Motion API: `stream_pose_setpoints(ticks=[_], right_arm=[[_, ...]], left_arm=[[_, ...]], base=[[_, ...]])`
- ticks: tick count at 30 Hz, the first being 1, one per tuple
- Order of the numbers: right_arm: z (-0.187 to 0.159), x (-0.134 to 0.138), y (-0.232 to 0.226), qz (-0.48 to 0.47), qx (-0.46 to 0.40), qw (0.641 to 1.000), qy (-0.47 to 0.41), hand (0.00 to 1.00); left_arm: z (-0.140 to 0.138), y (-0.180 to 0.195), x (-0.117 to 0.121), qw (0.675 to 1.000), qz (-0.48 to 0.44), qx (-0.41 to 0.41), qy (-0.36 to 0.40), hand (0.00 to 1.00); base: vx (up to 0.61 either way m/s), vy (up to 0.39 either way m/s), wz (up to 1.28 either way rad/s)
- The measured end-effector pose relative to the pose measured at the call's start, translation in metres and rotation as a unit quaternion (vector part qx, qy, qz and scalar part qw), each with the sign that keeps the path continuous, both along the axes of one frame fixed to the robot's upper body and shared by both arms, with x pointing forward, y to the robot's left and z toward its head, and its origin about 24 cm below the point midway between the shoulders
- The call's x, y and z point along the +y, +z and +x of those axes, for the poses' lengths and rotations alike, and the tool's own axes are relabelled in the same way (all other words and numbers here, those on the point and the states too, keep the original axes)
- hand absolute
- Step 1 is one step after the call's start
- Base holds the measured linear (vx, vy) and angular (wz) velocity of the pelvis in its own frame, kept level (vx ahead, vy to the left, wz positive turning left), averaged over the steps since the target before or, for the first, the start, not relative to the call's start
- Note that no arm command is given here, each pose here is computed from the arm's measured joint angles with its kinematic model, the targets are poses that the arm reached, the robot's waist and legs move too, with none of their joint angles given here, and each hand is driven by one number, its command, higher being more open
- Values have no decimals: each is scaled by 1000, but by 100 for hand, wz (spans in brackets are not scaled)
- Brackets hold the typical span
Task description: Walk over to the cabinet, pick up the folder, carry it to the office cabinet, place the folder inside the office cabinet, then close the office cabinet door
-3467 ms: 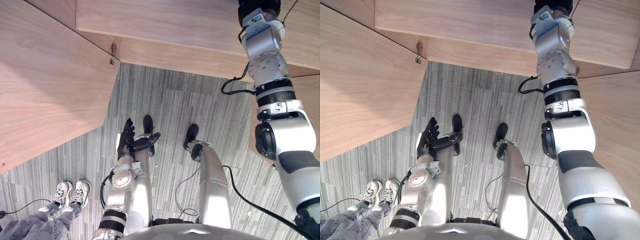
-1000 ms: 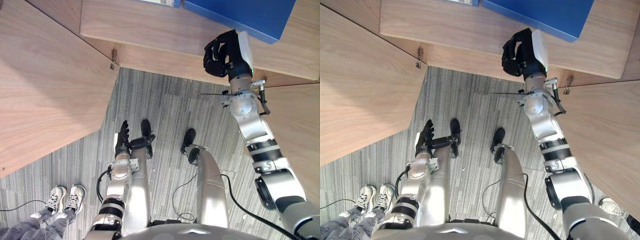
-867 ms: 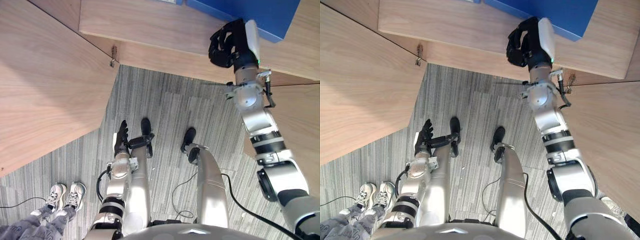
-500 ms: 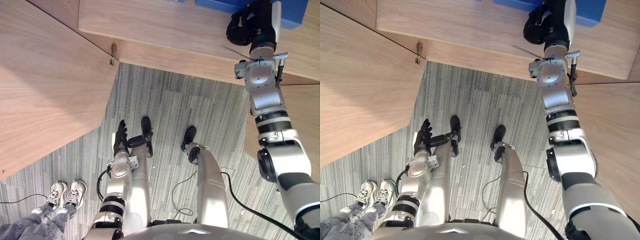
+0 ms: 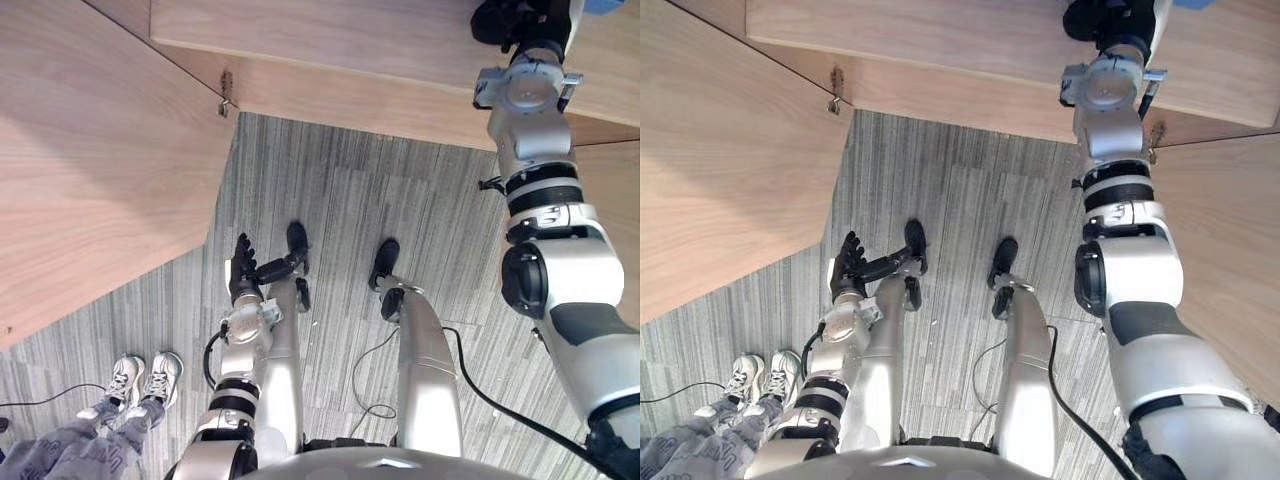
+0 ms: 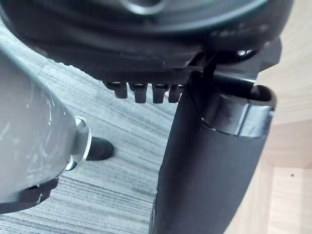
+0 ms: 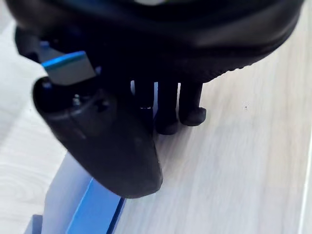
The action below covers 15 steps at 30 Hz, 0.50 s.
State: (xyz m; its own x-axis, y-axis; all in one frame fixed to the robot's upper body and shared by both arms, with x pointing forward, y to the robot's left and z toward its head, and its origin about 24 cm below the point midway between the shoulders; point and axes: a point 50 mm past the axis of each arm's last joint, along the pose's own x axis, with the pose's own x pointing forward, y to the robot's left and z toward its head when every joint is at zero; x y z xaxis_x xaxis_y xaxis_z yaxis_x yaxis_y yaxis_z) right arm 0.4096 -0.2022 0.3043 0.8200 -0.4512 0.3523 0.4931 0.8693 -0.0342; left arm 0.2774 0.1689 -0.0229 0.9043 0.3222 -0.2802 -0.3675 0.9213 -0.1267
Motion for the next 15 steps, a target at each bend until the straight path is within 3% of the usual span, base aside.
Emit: stream_pose_setpoints(ticks=[9, 15], right_arm=[[-6, 23, -8, 65, -42, 996, 53, 0], [-38, 40, -92, 61, -37, 993, 93, 0]], left_arm=[[8, 5, -8, 1000, -19, -5, -5, 100], [9, 6, -12, 1000, -23, -2, -14, 100]], base=[[-7, -21, -3], [-5, 1, -7]])
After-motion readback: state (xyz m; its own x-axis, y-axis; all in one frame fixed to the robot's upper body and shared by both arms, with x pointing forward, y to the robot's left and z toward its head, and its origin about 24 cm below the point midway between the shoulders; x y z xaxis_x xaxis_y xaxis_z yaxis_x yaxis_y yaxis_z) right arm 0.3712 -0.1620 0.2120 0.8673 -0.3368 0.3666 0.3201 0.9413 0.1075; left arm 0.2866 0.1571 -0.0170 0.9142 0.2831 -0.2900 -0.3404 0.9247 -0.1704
